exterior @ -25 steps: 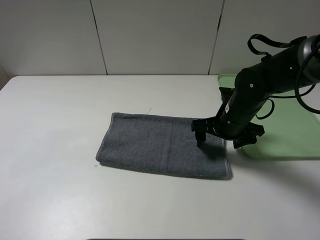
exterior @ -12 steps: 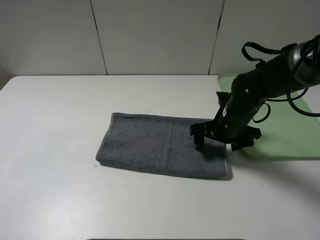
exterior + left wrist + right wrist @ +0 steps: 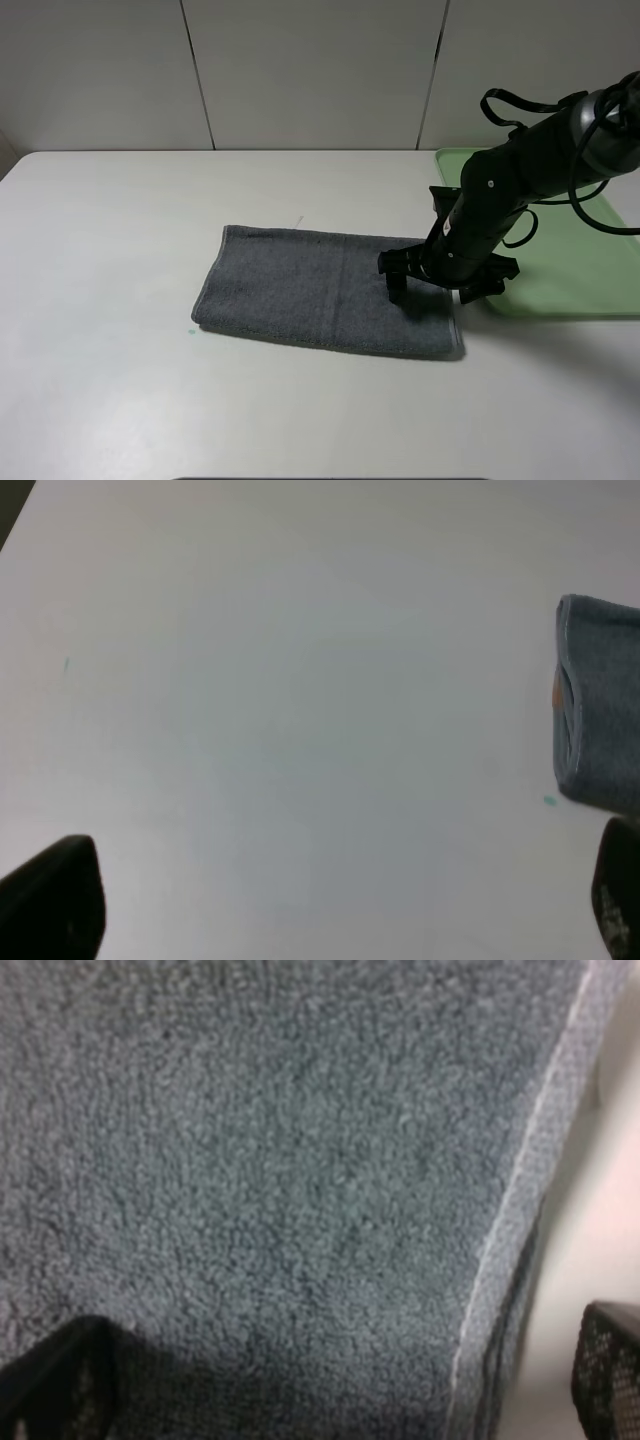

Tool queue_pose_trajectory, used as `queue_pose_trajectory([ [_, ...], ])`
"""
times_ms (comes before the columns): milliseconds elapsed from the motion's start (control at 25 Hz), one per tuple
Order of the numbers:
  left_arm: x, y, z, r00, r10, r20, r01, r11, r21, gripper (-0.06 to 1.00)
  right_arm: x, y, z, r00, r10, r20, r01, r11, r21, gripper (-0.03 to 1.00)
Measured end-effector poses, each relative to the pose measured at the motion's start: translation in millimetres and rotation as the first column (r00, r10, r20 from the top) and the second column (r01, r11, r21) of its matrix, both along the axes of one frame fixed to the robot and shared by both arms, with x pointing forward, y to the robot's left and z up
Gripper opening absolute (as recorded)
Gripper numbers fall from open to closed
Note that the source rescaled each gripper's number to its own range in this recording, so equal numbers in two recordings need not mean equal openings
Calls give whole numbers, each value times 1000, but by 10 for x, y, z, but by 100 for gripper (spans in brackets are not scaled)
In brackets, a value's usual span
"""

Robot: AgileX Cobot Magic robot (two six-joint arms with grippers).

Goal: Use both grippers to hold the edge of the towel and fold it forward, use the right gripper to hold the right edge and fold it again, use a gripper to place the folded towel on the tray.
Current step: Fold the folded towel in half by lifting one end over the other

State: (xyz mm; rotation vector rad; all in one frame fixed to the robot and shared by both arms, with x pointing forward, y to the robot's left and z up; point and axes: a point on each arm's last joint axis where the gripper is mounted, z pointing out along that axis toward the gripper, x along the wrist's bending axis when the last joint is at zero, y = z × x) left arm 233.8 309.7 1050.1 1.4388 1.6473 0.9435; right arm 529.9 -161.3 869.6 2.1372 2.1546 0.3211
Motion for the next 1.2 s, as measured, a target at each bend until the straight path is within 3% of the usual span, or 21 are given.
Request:
queue_pose_trajectory([
  [80, 0, 0, 0, 1000, 0, 0, 0, 1000, 0, 98, 1, -3, 0, 1000, -2, 0, 2, 1000, 1, 100],
  [160, 0, 0, 0, 1000, 0, 0, 0, 1000, 0, 98, 1, -2, 0, 1000, -4, -1, 4, 1000, 2, 92],
  [640, 0, 0, 0, 1000, 0, 0, 0, 1000, 0, 98, 9, 8, 35, 1000, -16, 3, 16, 1000, 14, 8],
  [1200, 0, 0, 0, 1000, 0, 0, 0, 1000, 0, 98, 89, 42, 506, 1000, 4, 23, -4, 1000, 14, 8],
])
